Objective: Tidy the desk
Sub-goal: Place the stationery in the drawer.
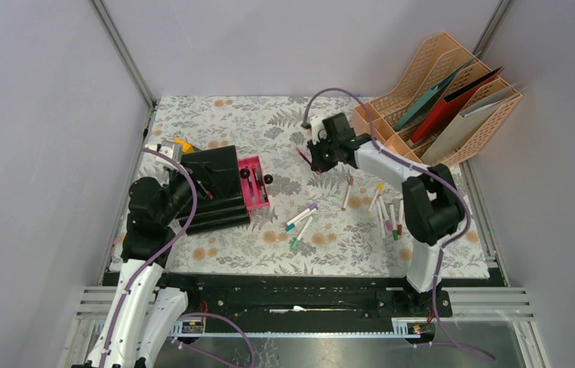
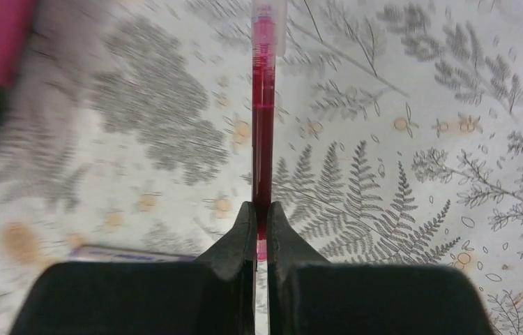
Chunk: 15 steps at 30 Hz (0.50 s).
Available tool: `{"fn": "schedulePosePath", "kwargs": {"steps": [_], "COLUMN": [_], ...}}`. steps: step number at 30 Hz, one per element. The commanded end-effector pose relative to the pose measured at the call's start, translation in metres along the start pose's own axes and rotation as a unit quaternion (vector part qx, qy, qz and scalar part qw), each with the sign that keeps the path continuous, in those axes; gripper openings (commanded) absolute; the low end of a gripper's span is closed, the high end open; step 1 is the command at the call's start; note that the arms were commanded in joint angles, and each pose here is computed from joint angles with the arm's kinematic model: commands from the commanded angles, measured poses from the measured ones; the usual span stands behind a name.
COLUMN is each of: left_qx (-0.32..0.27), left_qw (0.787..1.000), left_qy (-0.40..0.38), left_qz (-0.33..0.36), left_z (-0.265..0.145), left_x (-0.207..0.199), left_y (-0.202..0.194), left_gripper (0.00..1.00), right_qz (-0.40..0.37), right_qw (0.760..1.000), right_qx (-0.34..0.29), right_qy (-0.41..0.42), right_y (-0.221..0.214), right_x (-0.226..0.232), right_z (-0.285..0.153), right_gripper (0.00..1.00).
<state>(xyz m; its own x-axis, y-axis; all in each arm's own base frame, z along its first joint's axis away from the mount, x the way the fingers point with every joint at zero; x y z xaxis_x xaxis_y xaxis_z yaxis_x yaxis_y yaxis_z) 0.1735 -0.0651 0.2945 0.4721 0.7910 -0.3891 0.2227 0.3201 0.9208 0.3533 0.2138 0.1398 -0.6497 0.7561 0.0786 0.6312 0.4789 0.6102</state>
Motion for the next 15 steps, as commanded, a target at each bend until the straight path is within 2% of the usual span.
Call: {"fn": "schedulePosePath", "kwargs": {"steps": [1,8,15], "left_qx": [-0.026,-0.028,-0.024], "left_qw": [0.999,0.999,1.0], "left_qy": [-0.018,-0.012,-0.004], "left_qz": [0.013,0.014,0.011], "left_z": [-0.002,-0.002,0.0], "left_x": [-0.005,-0.004,-0.001], "left_y": [0.009,0.009,0.007], "left_gripper": [0.99,0.99,0.99], "right_qz": [0.032,0.121,0.19], "right_qw": [0.986,0.94,0.908], "right_qx": [-0.105,-0.122,-0.091], "right_qy": [0.128,0.294,0.362], "right_y": [0.038,0.051,0.067], "right_x": [0.023,0.056,0.081], "right_z": [-0.054,-0.066,-0.041], "right_gripper": [0.0,0.0,0.0]}}
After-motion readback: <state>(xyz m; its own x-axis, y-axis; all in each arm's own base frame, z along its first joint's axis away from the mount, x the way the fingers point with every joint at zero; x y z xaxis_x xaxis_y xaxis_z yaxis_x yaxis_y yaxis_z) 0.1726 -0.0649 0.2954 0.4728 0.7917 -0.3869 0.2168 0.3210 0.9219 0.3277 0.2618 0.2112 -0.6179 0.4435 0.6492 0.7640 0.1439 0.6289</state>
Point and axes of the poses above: each gripper's point midway between its finger pads, its own z axis out along the fingers, its own x axis along the line the jaws close on, y = z × x, the point moved 10 cm from there along -z, back along the fingers, and after that the axes turned 1 degree about -z, right-handed, at the moved point
